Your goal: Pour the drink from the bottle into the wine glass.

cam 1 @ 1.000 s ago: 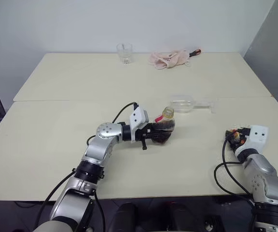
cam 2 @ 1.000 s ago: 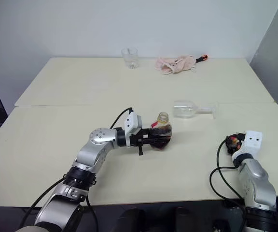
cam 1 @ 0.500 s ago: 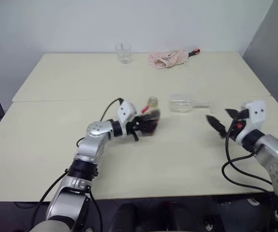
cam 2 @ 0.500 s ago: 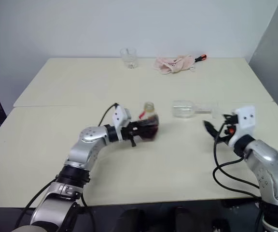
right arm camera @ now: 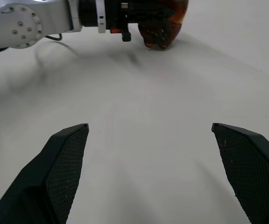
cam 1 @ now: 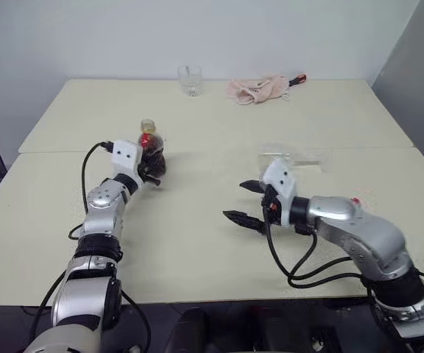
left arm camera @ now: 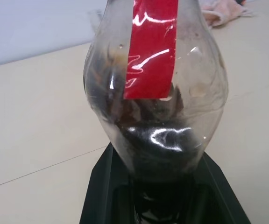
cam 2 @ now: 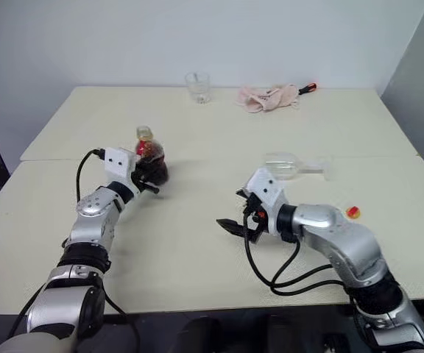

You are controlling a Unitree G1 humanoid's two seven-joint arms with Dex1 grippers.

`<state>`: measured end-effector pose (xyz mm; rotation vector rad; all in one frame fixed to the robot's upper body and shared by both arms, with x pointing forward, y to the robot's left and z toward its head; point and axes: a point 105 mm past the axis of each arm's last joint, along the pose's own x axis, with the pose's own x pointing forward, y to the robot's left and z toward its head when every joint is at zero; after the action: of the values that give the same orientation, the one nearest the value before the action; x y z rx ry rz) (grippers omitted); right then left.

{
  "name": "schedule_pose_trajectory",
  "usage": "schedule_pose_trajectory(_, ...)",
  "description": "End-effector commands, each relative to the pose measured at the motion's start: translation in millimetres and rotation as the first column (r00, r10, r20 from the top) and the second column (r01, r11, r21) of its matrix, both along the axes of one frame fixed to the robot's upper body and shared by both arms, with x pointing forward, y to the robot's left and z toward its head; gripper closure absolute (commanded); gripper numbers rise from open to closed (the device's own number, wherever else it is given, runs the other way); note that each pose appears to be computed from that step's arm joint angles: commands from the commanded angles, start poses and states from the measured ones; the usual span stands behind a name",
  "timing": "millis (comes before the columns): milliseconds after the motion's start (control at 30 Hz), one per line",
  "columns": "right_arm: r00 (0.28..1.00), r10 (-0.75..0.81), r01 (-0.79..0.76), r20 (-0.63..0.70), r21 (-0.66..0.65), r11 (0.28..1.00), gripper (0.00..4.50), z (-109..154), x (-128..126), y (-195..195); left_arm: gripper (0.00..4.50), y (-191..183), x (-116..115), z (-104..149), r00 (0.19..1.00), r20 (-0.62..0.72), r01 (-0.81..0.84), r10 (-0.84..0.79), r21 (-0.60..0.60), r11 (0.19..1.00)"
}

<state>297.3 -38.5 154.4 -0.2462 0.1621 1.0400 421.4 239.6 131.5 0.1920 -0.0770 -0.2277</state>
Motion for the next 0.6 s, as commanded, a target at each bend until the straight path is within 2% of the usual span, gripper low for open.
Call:
schedule_pose_trajectory(33, 0.997, 0.001, -0.004, 0.083, 0.031, 1.0, 0.0, 13, 7, 11, 3.85, 22, -2, 0, 0.995, 0.024, -0.099, 0.1, -0.042, 0.994)
schedule_pose_trajectory(167, 0.995, 0.015, -0.018, 0.094, 0.034, 0.999, 0.0, 13, 7, 16, 3.85, 28, -6, -7, 0.989, 0.027, -0.141, 0.145, -0.103, 0.985)
schedule_pose_trajectory(400, 0.995, 0.026, -0.028, 0.1, 0.025, 0.999, 0.0, 12, 8, 16, 3.85, 36, -17, -23, 0.981, 0.004, -0.193, 0.195, -0.137, 0.972)
schedule_pose_trajectory(600, 0.994, 0.036, -0.038, 0.103, 0.023, 0.999, 0.0, 13, 8, 17, 1.86, 42, -23, -25, 0.975, -0.003, -0.221, 0.222, -0.14, 0.965)
